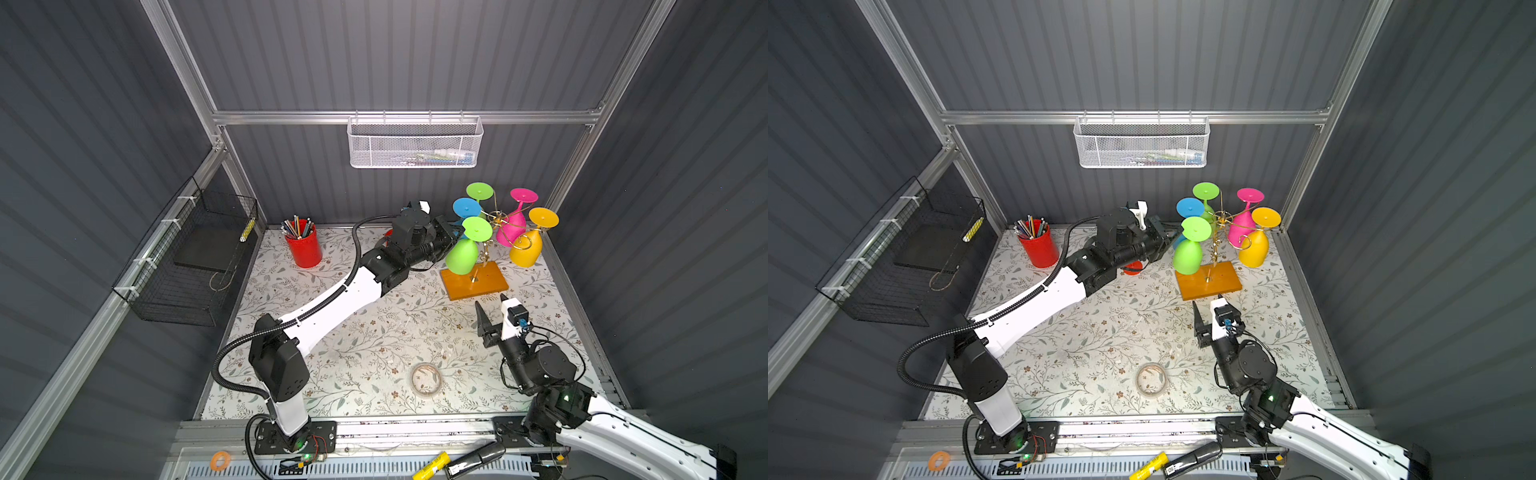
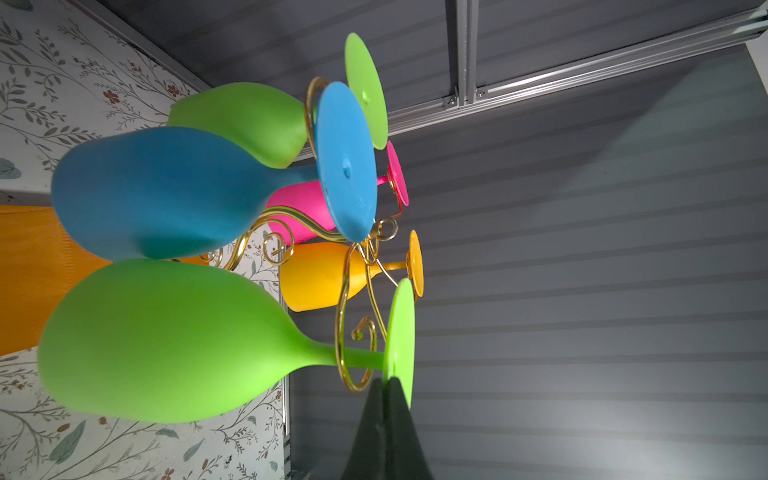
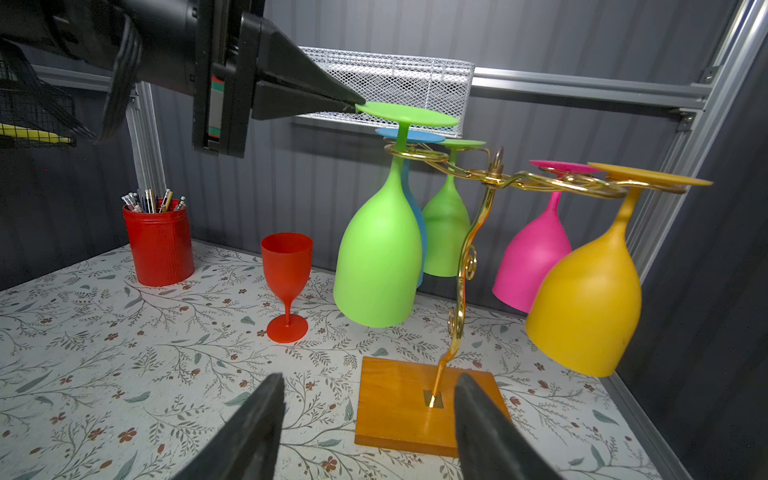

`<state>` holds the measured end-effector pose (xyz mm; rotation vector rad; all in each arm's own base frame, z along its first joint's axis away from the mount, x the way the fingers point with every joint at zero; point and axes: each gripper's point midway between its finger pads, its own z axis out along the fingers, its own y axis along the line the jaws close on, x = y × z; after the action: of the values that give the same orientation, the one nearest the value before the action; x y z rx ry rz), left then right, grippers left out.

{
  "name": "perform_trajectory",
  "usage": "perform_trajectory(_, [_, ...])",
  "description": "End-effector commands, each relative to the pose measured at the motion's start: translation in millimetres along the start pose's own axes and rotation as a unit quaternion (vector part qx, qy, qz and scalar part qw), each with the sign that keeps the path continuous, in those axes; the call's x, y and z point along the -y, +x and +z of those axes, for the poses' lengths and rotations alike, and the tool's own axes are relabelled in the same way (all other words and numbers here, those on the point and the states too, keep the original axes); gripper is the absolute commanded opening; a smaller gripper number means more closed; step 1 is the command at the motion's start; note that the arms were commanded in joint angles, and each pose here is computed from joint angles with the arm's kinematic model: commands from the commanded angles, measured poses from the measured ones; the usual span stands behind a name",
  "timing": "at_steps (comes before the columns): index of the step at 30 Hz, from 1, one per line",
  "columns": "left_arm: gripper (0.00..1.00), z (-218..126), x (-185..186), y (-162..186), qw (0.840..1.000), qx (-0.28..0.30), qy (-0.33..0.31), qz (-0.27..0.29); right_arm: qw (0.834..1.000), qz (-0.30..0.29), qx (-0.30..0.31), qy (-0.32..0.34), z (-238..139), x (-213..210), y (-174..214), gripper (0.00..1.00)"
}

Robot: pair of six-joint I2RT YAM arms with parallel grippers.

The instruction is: Take the wine glass off the wine glass rack

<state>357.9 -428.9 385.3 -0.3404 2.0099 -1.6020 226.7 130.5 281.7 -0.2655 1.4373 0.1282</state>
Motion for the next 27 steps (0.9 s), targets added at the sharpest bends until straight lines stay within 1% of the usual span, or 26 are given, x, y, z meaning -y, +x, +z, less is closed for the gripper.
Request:
perform_trajectory(1, [0.00,-13,20,-12,0.999,0.016,0.024,0.015,1.000,0.004,-0.003,0.006,0,2,2,0.65])
perform_trajectory(9, [0.00,3,14,-20,1.000,0.012,0.023,0.011,1.000,0.004,-0.002,0.000,0,0,1,0.65])
perform_trajectory(19, [0.00,29,13,-14,0.999,-0.015,0.031,0.004,1.000,0.002,-0.005,-0.002,-1,0,0,0.65])
perform_trajectory(27, [0.00,35,20,-2,0.999,-0.032,0.040,0.004,1.000,0.001,-0.007,-0.003,0,0,0,0.65])
